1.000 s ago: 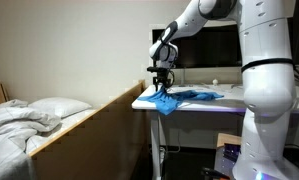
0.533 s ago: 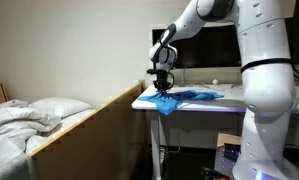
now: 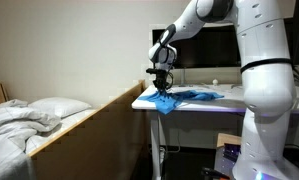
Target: Hang the blue shirt on the bed frame
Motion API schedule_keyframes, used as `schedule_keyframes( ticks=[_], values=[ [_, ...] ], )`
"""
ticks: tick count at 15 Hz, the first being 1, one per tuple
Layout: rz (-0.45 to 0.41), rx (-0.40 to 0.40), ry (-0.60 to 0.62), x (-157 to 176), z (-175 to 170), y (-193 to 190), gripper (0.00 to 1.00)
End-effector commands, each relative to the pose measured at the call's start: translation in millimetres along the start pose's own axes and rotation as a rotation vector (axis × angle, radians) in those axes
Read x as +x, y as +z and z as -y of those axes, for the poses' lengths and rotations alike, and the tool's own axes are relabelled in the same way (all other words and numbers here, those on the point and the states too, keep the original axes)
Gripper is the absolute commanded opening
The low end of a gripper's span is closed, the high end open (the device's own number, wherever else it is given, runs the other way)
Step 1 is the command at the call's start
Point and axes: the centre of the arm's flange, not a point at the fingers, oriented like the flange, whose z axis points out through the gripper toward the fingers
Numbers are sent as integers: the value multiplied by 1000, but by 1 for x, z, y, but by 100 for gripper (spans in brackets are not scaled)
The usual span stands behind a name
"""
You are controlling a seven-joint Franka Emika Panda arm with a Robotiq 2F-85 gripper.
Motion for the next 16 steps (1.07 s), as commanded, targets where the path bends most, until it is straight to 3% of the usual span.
schedule_keyframes(
  ticks=[1,8,12,16],
  values=[
    [0,85,-30,-47,-16,-60,2],
    [31,203,-201,-114,-20,-137,2],
    [41,226,-329,-126,-27,-171,2],
    [38,220,-540,-151,-38,-209,2]
  ],
)
